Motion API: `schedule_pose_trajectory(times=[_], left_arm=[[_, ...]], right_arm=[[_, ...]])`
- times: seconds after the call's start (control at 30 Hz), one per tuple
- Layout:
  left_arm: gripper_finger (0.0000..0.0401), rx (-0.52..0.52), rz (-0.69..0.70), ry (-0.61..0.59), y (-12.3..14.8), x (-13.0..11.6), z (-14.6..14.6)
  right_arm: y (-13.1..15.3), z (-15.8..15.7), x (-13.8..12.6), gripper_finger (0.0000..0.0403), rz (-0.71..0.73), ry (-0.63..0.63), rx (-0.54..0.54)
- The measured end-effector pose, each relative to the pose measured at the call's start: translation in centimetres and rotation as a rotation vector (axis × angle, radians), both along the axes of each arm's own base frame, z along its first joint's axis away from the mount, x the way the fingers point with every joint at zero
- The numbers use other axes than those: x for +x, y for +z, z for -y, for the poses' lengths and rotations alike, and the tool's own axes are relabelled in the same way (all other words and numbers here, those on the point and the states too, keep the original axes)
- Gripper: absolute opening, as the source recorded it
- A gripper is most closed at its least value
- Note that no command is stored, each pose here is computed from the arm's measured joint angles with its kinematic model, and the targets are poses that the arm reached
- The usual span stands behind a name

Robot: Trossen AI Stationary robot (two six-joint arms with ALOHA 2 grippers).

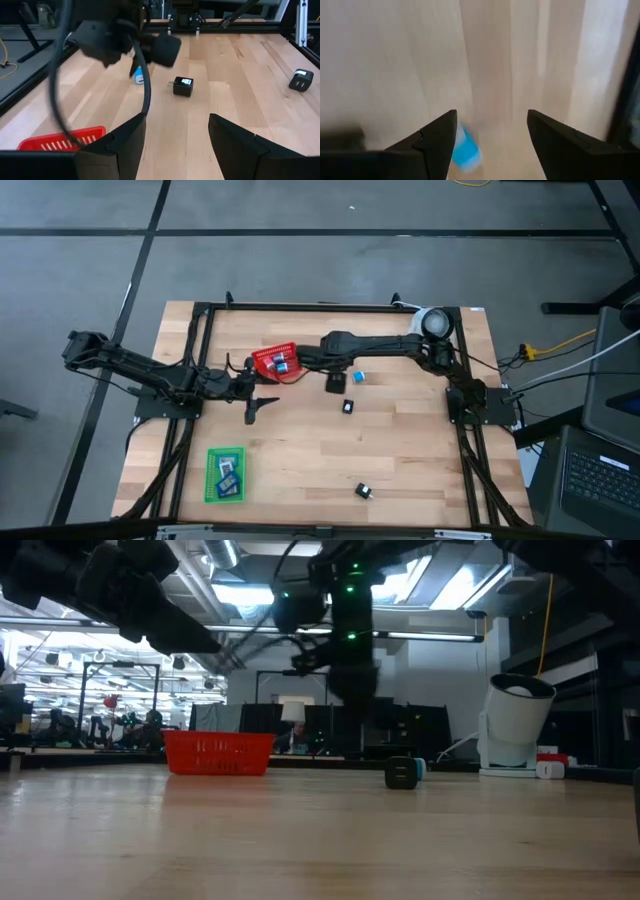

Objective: Pick & Place Office items
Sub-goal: Put the light blue charger adapter into the red bin

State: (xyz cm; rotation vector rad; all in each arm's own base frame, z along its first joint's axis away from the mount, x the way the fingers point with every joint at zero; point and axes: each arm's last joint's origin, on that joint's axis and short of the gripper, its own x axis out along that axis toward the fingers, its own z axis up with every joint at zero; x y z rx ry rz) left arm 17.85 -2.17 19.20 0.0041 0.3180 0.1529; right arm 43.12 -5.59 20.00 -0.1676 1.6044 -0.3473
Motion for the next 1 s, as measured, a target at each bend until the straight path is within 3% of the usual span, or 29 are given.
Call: schedule_pose_trajectory(times=[0.17, 0.43, 0.53, 0.77, 1.0], left_arm=[[0.0212, -0.001, -0.003, 0.001, 0.0, 0.0, 0.0], [0.0212, -0.006, -0.01, 0.002, -0.1, 0.0, 0.0], [0.0212, -0.006, -0.011, 0.002, -0.1, 0.0, 0.0], [0.0212, -0.028, -0.014, -0.026, -0.1, 0.0, 0.1], [0.0212, -0.033, -0.015, -0.026, -0.2, 0.0, 0.1]], right_arm=[[1.7, -0.2, -1.5, 0.0245, -0.095, 0.069, 0.028], [3.1, -0.5, -2.0, 0.0245, -0.081, 0.123, 0.083], [1.8, -0.5, -2.1, 0.0245, -0.09, 0.134, 0.105], [-2.8, -0.7, -4.4, 0.0245, -0.278, 0.141, 0.108], [-3.5, -0.7, -3.9, 0.0245, -0.218, 0.165, 0.103]])
